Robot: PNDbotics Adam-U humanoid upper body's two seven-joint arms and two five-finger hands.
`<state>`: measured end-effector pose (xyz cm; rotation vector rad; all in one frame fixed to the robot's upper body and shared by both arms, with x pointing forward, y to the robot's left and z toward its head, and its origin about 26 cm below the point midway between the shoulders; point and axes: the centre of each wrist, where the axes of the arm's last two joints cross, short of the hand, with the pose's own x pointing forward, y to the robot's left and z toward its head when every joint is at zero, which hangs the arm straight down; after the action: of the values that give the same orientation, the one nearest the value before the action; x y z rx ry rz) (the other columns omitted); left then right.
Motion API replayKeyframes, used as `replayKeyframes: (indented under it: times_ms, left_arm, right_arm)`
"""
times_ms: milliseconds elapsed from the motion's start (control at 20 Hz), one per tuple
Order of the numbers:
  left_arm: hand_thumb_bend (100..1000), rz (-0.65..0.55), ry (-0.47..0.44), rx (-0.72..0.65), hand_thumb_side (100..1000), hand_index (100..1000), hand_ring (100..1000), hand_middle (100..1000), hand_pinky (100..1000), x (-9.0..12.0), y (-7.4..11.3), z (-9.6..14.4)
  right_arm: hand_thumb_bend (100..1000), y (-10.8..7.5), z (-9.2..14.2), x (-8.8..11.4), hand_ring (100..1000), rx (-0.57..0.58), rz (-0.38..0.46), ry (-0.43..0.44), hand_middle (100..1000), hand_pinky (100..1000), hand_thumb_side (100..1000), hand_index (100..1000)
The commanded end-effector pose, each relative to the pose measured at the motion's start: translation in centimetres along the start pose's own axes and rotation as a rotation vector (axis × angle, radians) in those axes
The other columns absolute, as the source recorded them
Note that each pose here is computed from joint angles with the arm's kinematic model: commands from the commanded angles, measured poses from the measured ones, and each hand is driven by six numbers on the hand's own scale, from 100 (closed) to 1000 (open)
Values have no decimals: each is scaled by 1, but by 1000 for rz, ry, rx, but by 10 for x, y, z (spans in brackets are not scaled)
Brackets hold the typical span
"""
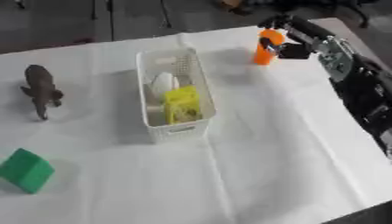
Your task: Pick up objects on the table and place them in the box.
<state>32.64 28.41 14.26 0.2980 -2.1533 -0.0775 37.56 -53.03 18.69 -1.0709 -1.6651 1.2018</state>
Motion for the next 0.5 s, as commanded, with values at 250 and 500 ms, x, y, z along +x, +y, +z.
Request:
replayKeyframes:
  times_ms: [250, 500]
  left_arm:
    - [250, -9, -37, -11, 1000, 766, 694, 676, 629, 9, 4, -7]
    - [249, -9, -38, -11, 1000, 767, 695, 677, 629, 9, 3, -7]
  right_arm:
    - [313, -25, 0, -1, 899, -40, 62, 4, 879, 900, 791, 927]
    - [381, -34, -1, 2, 937, -89, 136, 23, 898, 967, 766, 931]
